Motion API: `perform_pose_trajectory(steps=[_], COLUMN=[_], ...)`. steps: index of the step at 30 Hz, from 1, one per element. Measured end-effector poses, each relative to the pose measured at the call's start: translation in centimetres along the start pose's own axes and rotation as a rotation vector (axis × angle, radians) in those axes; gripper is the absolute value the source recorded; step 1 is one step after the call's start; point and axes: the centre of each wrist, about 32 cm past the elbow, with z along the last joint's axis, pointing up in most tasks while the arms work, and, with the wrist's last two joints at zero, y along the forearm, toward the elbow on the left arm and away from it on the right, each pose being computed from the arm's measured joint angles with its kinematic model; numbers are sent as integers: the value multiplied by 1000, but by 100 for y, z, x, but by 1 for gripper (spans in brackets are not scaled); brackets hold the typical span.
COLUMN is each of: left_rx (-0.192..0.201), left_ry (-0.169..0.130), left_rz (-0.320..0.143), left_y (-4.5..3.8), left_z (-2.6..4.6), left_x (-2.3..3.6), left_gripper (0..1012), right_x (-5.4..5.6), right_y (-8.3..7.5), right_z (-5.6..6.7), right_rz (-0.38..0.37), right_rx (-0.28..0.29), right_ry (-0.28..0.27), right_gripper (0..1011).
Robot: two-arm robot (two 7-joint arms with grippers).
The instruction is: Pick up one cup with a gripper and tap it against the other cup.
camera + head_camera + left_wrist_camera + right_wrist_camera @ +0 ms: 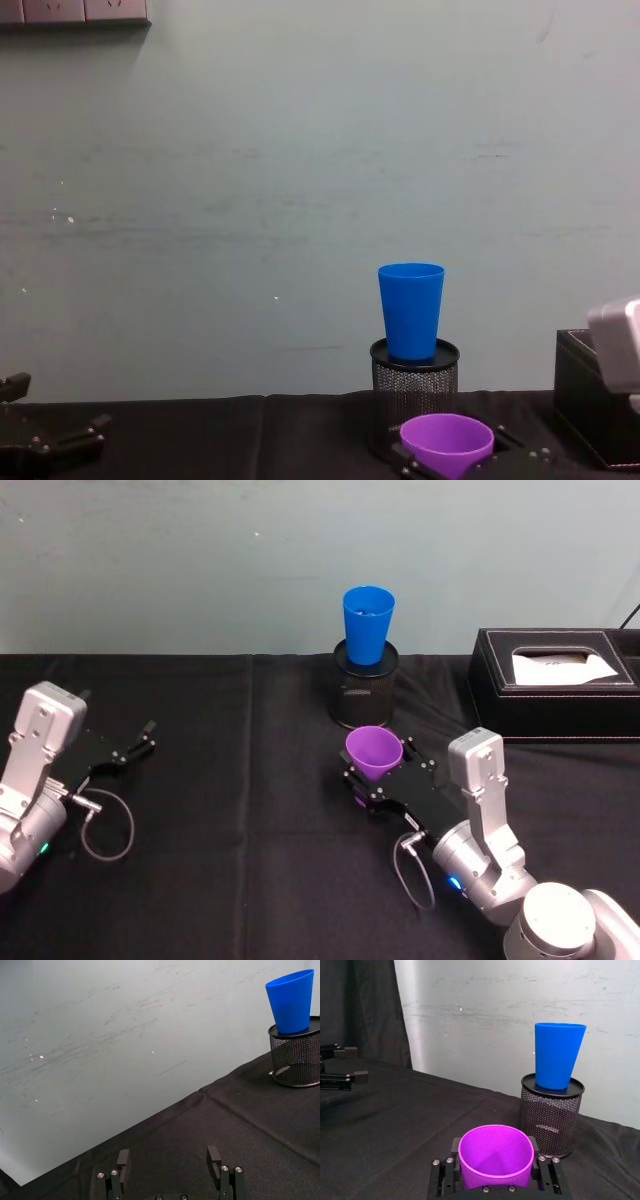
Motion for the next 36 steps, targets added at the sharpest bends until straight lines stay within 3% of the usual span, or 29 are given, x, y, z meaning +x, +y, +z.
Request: perform_pose_trajectory(steps=[11,15,19,20,27,30,36], left_rx=[0,0,0,0,0,0,0], left_ry=[0,0,0,0,0,0,0], left_rz=[0,0,0,0,0,0,0], left_y=[0,0,0,0,0,0,0], left_z=[0,0,0,0,0,0,0], left_x=[0,0,0,0,0,0,0], left_gripper=[1000,1000,1000,1000,1000,1000,1000], right_x=[-12,1,48,79,246,320,384], right_y=[6,-10,-43,-60,-186,-226,-201], right_z=[108,210,395,489,841,907,893], right_rz=[-4,-13,-45,-64,-174,-213,-237], right_rx=[2,16,27,20,-38,-73,-126], right_ry=[0,-5,-7,-8,4,26,55], right_gripper=[1000,1002,1002,1002,1002,1002,1002])
